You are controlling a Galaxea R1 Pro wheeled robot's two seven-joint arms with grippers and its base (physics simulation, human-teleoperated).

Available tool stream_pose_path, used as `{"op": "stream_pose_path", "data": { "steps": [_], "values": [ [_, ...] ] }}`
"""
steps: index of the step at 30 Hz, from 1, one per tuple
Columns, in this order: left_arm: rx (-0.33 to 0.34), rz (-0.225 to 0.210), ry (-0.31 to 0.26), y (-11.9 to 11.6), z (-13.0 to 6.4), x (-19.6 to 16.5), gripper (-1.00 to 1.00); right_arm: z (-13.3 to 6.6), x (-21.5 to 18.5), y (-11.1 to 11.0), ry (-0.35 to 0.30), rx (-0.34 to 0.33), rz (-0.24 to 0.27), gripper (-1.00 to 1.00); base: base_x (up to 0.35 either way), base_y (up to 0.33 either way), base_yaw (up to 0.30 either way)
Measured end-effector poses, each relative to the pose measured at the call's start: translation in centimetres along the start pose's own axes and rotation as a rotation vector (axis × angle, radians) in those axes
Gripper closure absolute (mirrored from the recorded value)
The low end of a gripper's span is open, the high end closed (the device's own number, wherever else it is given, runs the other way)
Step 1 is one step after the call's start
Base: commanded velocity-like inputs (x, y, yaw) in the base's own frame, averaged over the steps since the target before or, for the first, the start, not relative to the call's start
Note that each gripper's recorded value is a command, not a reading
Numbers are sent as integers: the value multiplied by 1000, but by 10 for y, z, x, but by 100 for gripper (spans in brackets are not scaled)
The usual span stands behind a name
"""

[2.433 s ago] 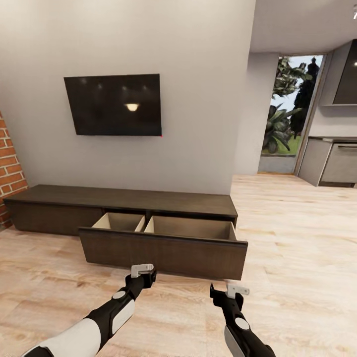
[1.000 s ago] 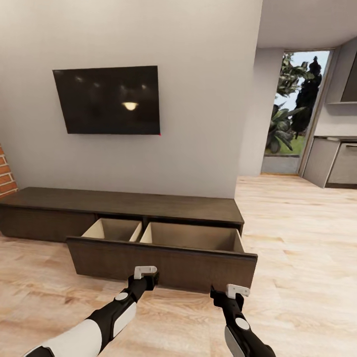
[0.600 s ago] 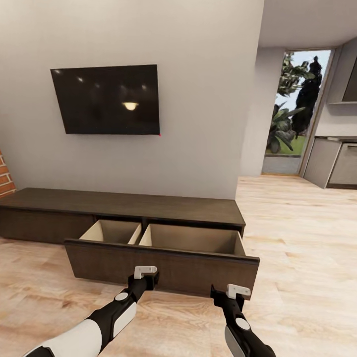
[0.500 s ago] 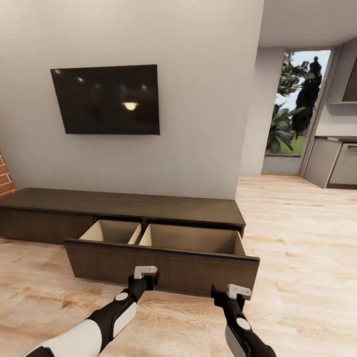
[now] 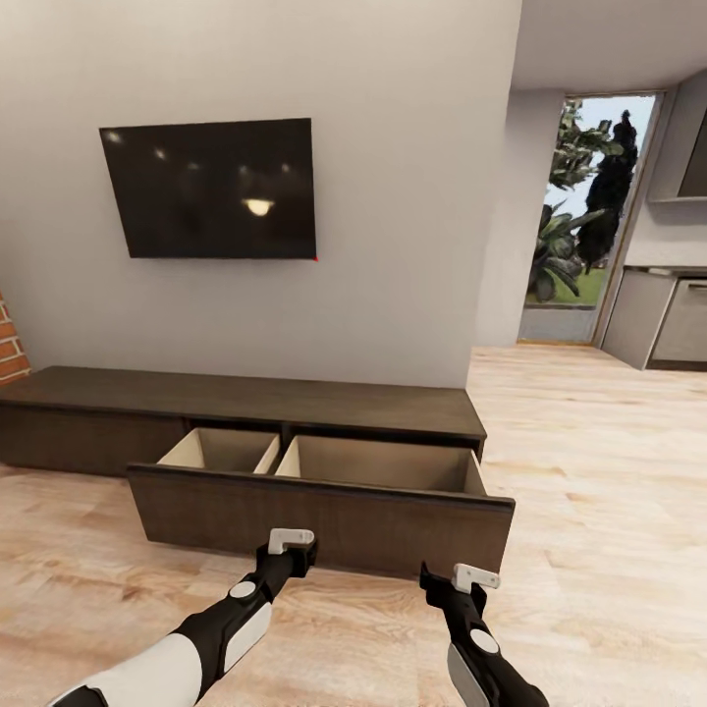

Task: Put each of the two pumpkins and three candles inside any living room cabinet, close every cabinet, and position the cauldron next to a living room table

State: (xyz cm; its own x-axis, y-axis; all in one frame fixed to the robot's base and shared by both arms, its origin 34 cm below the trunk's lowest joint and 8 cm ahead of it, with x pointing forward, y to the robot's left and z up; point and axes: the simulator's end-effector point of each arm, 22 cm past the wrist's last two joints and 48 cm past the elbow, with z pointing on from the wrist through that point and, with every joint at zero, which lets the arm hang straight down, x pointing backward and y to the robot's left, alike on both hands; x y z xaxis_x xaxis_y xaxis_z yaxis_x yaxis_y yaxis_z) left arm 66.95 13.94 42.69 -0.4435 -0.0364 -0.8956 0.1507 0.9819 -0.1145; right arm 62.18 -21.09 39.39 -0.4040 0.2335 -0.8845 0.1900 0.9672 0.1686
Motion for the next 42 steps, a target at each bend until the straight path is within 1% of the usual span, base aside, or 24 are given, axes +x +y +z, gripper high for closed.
{"op": "stream_pose_path", "data": {
  "steps": [5,8,12,20,32,42],
  "values": [
    [7,10,18,-2,3,13,-100,3,11,-2,18,4,-1,-100,0,0,0],
    [30,52,34,-10,4,22,-100,4,16,-4,25,7,-1,-100,0,0,0],
    [39,73,38,-12,3,25,-100,4,16,-3,26,6,-2,-100,0,0,0],
    [42,81,39,-13,3,26,-100,4,16,-3,26,4,-5,-100,27,0,0],
    [42,83,39,-13,3,26,-100,4,15,-2,26,2,-8,-100,272,0,0],
    [42,82,40,-13,3,26,-100,4,16,-2,26,4,-6,-100,55,0,0]
  ]
}}
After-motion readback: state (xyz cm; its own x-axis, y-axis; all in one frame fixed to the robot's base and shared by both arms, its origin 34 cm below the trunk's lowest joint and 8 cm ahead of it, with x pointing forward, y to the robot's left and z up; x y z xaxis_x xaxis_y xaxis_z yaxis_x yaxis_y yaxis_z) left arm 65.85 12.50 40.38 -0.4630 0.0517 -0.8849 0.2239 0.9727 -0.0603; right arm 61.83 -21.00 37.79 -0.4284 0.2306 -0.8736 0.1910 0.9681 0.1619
